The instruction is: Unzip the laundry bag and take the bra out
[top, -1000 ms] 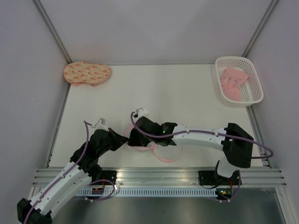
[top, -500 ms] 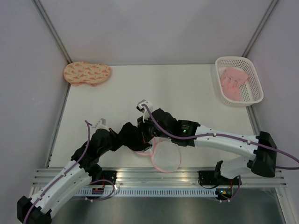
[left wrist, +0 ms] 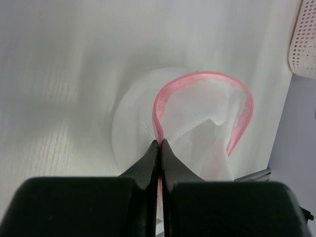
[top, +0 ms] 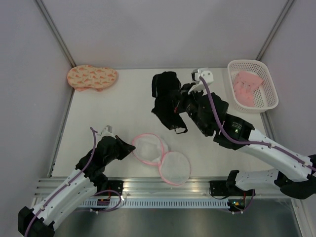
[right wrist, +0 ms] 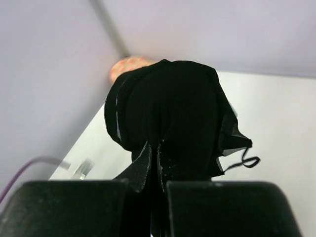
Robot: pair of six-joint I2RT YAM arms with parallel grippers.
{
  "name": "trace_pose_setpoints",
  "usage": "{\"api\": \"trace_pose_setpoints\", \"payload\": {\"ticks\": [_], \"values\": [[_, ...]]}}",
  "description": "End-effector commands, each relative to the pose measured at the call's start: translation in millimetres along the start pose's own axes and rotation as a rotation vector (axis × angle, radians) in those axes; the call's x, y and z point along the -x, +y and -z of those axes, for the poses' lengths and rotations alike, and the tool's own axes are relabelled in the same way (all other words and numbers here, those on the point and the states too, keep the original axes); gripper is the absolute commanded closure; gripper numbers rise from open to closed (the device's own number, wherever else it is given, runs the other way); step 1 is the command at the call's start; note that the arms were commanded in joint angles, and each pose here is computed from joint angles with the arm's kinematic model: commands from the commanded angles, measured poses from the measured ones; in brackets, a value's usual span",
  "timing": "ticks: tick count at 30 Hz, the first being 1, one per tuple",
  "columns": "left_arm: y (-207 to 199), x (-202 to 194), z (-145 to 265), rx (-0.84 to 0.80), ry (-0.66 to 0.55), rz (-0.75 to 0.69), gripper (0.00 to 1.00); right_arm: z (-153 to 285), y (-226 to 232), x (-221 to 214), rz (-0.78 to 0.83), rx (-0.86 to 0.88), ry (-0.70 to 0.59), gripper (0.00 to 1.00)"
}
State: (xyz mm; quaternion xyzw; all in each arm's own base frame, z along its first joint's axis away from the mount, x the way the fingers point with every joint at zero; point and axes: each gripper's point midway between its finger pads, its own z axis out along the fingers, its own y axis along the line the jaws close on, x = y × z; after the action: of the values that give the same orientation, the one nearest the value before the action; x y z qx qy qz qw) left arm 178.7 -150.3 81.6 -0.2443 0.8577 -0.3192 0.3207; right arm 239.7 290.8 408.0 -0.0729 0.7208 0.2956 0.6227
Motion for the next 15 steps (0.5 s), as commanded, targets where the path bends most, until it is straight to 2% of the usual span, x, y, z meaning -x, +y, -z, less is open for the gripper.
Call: {"api": "trace_pose_setpoints", "payload": {"ticks": [1, 4, 7, 11, 15], "values": [[-21, 6, 5, -0.065, -0.007, -0.007, 0.98, -5, -56, 34, 0.127, -0.330, -0.048, 1.00], [-26, 6, 7, -0.083, -0.003, -0.017, 0.98, -19, -83, 50, 0.159, -0.436, -0.038, 1.00], [-30, 7, 10, -0.098, 0.000, -0.025, 0.98, -28, -136, 65, 0.139, -0.584, -0.059, 1.00], [-31, 5, 11, -0.108, 0.008, -0.034, 0.98, -19, -230, 96, 0.065, -0.827, -0.141, 1.00], [-35, 5, 12, -0.113, 0.018, -0.052, 0.98, -6, -302, 117, 0.027, -1.000, -0.182, 1.00]]}}
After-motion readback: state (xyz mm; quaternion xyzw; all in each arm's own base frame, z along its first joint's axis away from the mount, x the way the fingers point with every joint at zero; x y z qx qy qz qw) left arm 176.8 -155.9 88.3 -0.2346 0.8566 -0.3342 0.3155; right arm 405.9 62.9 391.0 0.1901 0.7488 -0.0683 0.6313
